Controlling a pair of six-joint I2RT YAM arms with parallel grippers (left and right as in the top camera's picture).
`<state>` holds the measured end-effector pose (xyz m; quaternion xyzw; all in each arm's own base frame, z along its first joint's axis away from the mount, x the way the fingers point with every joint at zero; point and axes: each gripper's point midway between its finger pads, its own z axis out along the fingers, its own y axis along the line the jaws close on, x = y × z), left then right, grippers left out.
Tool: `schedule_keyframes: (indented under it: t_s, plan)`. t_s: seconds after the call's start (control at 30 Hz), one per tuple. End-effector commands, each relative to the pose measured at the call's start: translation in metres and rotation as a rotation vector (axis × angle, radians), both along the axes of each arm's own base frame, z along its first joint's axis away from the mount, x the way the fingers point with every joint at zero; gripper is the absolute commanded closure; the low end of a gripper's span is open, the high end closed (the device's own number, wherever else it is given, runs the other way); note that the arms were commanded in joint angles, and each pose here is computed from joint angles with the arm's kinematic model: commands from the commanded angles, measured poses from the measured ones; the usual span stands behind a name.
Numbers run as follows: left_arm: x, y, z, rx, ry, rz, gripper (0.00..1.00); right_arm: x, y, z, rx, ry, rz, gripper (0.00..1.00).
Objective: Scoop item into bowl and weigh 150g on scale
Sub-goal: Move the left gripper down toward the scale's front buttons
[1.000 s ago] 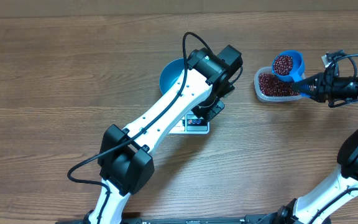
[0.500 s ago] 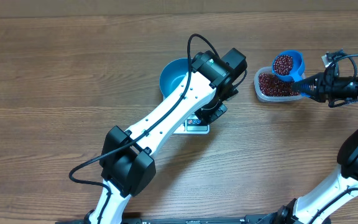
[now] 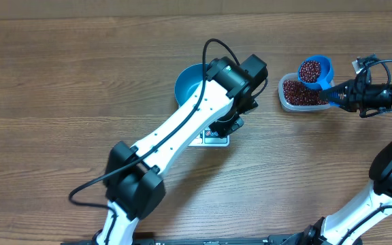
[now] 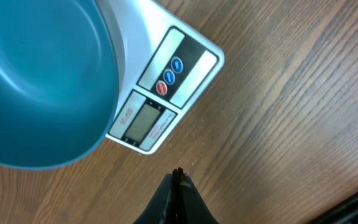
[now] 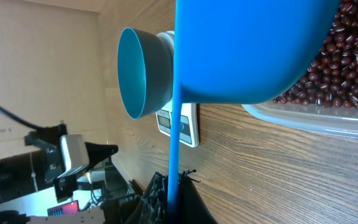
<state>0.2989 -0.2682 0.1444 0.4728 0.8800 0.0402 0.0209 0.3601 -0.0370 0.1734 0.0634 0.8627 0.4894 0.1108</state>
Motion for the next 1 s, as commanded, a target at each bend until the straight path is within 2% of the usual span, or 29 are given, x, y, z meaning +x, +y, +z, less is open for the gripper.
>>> schedule_keyframes:
  t_s: [0.0, 0.17, 0.43, 0.97]
  plan:
    - [-0.015, 0.015, 0.014, -0.020, -0.034, -0.029, 0.96, 0.001, 0.001, 0.009, 0.005, -0.042, -0.001, 0.96]
    - [-0.031, 0.029, 0.010, -0.081, -0.071, -0.028, 0.96, 0.002, 0.001, 0.008, 0.005, -0.043, -0.001, 0.96]
    - [-0.033, 0.019, -0.009, -0.145, -0.074, -0.060, 0.96, 0.000, 0.002, 0.008, 0.005, -0.035, 0.001, 0.96]
    - [-0.016, 0.016, -0.078, -0.207, -0.151, -0.042, 0.96, 0.001, 0.001, 0.007, -0.004, -0.042, 0.002, 0.96]
